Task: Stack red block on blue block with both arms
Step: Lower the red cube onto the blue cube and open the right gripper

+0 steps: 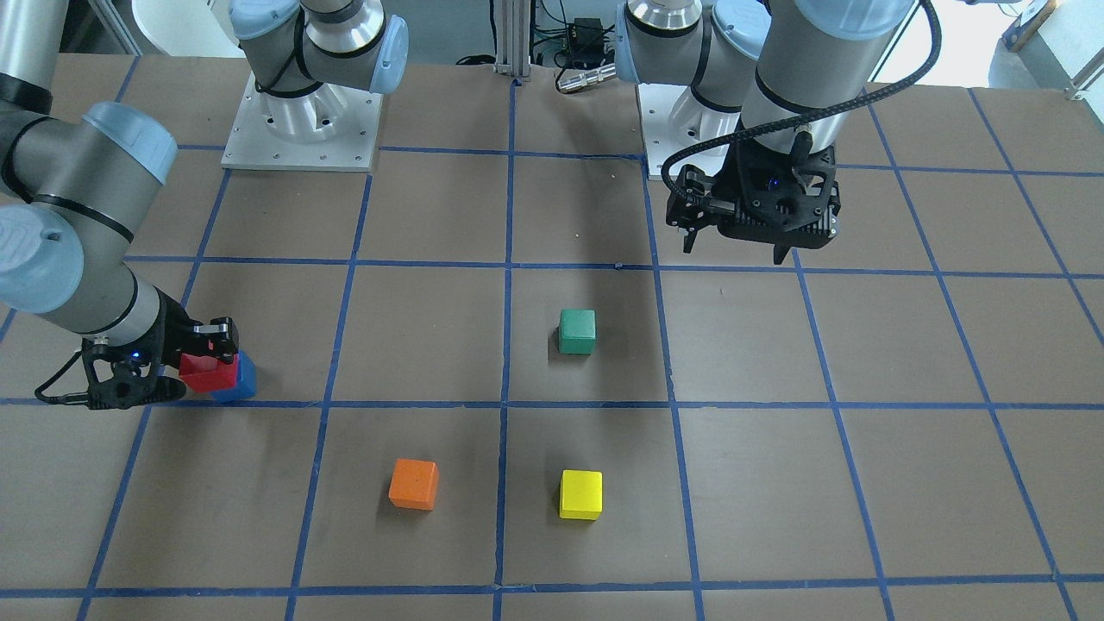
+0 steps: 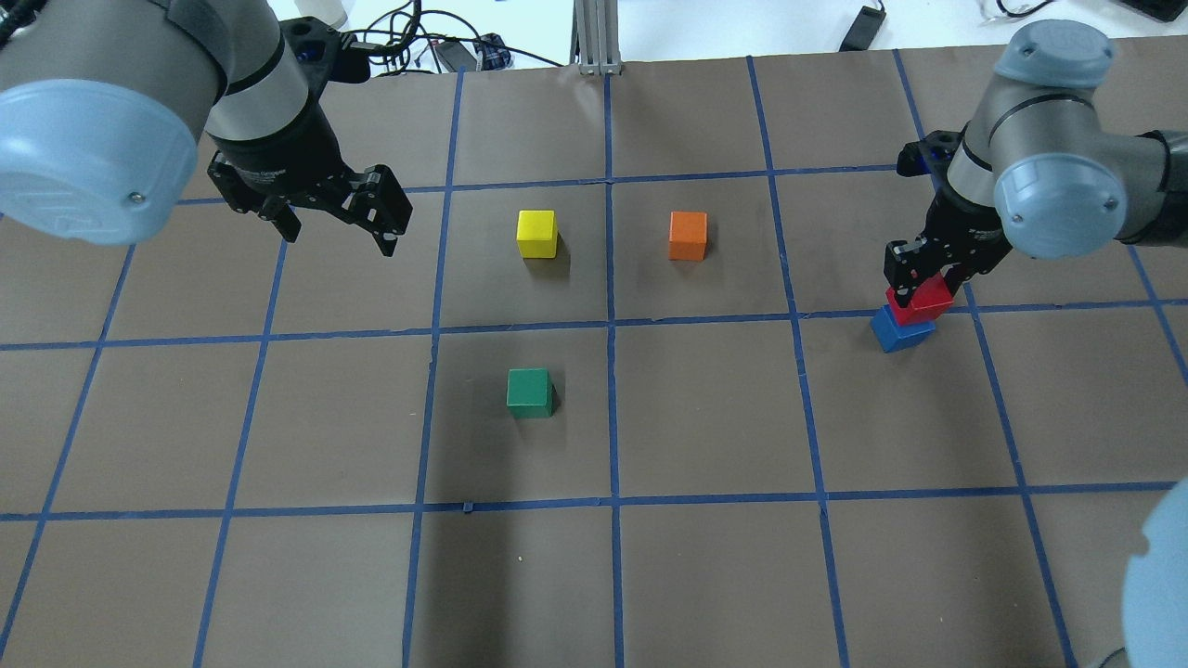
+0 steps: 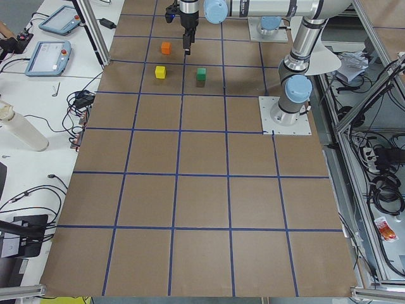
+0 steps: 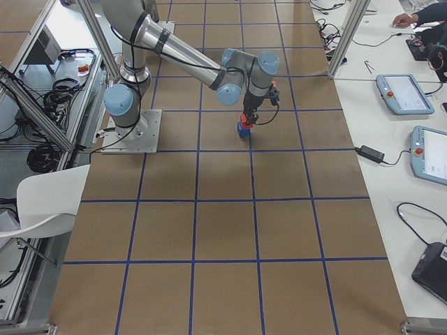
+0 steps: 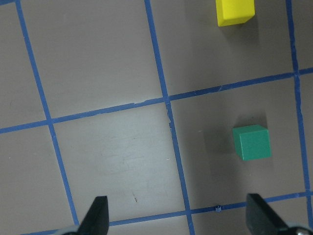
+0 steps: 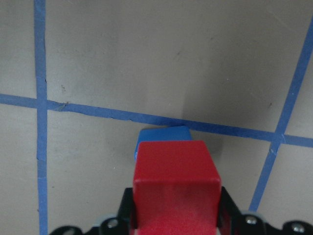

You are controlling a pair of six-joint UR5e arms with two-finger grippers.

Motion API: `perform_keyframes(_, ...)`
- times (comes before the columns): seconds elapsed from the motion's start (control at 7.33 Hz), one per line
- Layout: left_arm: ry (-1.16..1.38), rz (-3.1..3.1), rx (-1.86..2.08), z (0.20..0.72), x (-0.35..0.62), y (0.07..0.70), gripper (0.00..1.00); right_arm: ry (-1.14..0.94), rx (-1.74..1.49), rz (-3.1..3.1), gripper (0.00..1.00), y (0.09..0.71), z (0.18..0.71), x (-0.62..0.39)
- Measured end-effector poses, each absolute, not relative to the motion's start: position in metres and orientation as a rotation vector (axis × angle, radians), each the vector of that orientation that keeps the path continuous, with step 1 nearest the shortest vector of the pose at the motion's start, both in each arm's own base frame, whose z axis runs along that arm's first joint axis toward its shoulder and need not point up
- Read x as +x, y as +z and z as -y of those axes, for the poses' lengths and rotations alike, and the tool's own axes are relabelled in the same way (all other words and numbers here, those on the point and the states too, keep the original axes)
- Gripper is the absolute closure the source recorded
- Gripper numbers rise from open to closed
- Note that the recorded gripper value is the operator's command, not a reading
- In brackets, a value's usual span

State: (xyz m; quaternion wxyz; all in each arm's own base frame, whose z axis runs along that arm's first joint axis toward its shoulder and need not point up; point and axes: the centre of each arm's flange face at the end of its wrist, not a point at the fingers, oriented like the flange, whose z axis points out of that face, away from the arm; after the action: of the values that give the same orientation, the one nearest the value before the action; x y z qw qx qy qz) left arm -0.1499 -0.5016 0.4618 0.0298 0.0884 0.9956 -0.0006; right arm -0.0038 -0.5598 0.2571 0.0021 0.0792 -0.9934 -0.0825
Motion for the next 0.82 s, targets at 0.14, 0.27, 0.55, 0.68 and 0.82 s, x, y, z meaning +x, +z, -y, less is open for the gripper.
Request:
perform_keyframes(0.14, -0.003, -3.07, 0.272, 0.5018, -0.1499, 0.4619, 0.0, -0.264, 0.249, 3.117, 0.95, 0.2559, 0.5592, -0.0037)
perform_keyframes(0.27, -0.003, -3.071, 0.273, 0.502, -0.15, 0.4617, 0.0, -0.27, 0.249, 3.118, 0.92, 0.2544, 0.5581, -0.0034)
perform_keyframes(0.55, -0.003, -3.071, 0.273, 0.5021, -0.15, 0.4618, 0.0, -0.276, 0.25, 3.117, 0.25, 0.2527, 0.5566, -0.0032)
perform_keyframes(0.68, -0.002, -3.071, 0.272, 0.5022, -0.15, 0.4616, 0.0, -0.277, 0.251, 3.116, 0.09, 0.2521, 0.5564, -0.0032)
perform_keyframes(0.82, -0.002, -3.071, 0.273, 0.5022, -0.15, 0.4615, 0.0, -0.277, 0.251, 3.116, 0.01, 0.252, 0.5564, -0.0033)
